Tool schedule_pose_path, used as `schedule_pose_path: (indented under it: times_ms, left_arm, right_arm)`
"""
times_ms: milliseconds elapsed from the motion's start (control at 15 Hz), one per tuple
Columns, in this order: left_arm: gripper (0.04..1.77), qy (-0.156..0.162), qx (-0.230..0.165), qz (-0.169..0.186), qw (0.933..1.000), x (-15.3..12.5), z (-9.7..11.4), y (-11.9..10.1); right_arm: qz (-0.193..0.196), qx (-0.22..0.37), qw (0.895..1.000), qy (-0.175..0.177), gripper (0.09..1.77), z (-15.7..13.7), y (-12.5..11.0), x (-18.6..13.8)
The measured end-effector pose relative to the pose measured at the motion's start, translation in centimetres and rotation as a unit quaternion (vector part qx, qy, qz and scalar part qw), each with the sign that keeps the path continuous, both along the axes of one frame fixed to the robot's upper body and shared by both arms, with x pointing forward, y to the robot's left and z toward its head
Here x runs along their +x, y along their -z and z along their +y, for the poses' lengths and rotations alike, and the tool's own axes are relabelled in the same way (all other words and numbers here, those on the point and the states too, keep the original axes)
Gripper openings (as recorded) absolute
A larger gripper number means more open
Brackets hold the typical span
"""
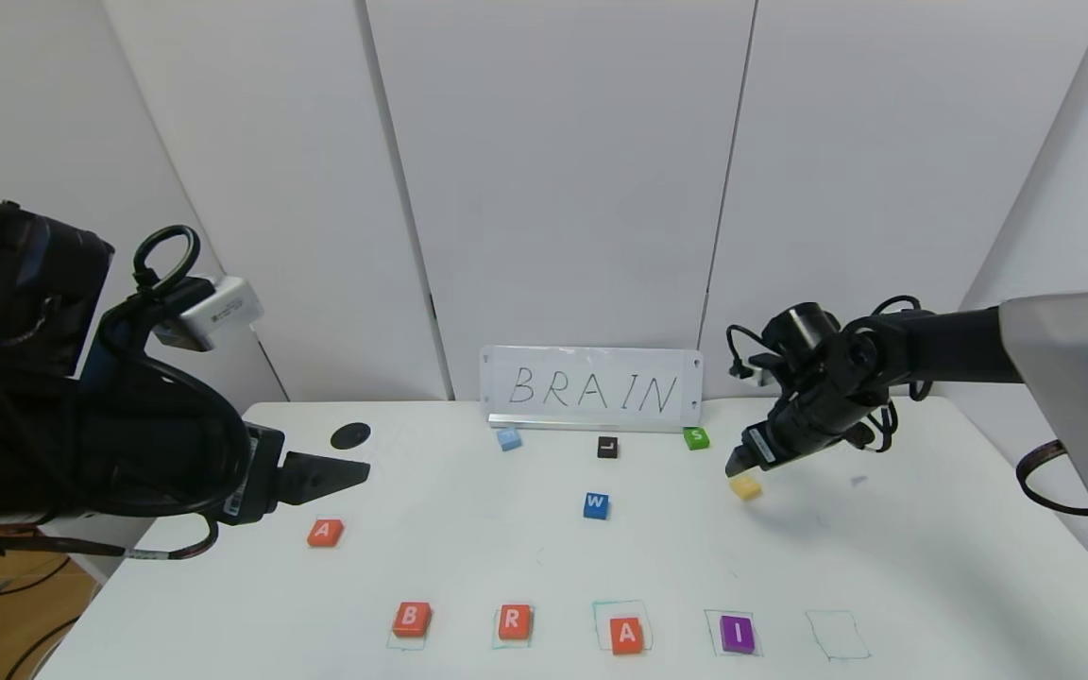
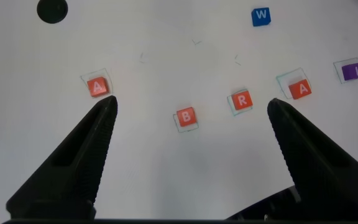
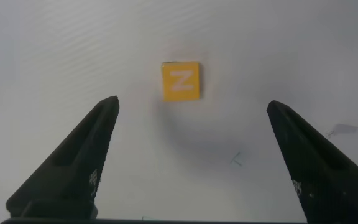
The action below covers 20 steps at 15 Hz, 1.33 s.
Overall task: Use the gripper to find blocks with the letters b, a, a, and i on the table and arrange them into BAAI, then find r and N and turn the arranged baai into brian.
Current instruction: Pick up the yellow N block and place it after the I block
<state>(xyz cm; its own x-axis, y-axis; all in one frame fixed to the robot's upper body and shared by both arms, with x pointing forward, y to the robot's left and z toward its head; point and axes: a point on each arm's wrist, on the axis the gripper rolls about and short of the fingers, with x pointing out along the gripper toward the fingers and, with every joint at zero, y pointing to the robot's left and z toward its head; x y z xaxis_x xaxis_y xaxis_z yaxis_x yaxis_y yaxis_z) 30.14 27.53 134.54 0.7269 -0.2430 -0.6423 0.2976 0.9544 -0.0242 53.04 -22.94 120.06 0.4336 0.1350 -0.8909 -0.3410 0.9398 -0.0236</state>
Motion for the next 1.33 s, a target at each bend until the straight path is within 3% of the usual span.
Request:
schedule_pose_path:
  times_ms: [600, 933, 1333]
  left_arm:
    - [1.72, 0.001, 0.003, 0.005, 1.0000, 0.2, -0.1, 0.3]
    - [1.72, 0.001, 0.004, 0.006, 1.0000, 0.3, -0.1, 0.3]
    - [1.72, 0.001, 0.005, 0.009, 0.9999, 0.4, -0.1, 0.5]
  right_arm:
    - [0.019, -0.018, 0.999, 0.029, 1.71, 1.7, 2.4, 0.0]
    - [0.009, -0.016, 0.999, 0.051, 1.71, 2.2, 3.8, 0.6]
    - [0.011, -0.018, 0.999, 0.047, 1.71, 2.6, 4.7, 0.8]
